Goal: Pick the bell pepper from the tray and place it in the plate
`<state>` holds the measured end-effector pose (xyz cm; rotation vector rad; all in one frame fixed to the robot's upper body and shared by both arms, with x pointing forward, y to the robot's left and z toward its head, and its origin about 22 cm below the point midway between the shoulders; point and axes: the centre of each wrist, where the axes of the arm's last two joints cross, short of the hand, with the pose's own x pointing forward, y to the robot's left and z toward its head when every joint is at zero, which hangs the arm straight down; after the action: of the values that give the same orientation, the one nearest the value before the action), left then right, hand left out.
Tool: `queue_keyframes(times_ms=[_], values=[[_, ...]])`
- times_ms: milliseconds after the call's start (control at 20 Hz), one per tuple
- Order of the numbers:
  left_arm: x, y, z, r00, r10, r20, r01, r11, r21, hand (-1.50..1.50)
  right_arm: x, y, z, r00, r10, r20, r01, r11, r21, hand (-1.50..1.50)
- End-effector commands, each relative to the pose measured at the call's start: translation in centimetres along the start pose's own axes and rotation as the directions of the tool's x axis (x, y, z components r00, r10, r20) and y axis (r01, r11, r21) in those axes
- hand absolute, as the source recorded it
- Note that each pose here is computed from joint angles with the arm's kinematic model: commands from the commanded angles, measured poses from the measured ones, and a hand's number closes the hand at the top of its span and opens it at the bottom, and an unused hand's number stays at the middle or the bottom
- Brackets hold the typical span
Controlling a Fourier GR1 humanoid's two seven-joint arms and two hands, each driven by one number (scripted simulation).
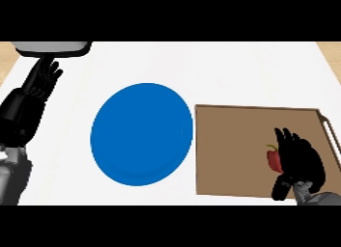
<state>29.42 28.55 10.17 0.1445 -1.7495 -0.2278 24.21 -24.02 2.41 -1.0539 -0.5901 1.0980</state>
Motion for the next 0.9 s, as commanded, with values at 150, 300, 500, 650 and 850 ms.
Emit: queue_keyframes(times_ms=[150, 300, 500, 650, 850], values=[[-0.8, -0.8, 0.4, 1.0, -0.006, -0.006, 0.006, 1.0, -0.013, 0.0, -0.4, 1.7, -2.5, 0.994, 0.076, -0.072, -0.075, 0.997, 0.023, -1.5], [0.7, 0.9, 0.1, 1.0, -0.01, 0.002, 0.01, 1.0, -0.021, 0.0, 0.6, 1.4, -1.9, 0.997, -0.024, 0.077, 0.034, 0.991, -0.13, 1.5], [1.2, -0.2, -1.0, 1.0, 0.009, 0.001, -0.009, 1.0, -0.015, 0.0, -0.3, 0.7, -2.5, 0.994, 0.061, 0.087, -0.034, 0.958, -0.285, 1.5], [-0.1, -0.3, 1.0, 1.0, -0.01, -0.019, 0.01, 1.0, 0.015, 0.0, -1.9, 5.3, 1.6, 0.993, -0.105, -0.053, 0.093, 0.977, -0.193, 1.5], [-1.5, 0.5, 1.9, 1.0, -0.01, -0.021, 0.011, 0.999, 0.05, 0.0, -5.6, 7.1, 6.6, 0.963, -0.207, -0.17, 0.182, 0.971, -0.154, 1.5]])
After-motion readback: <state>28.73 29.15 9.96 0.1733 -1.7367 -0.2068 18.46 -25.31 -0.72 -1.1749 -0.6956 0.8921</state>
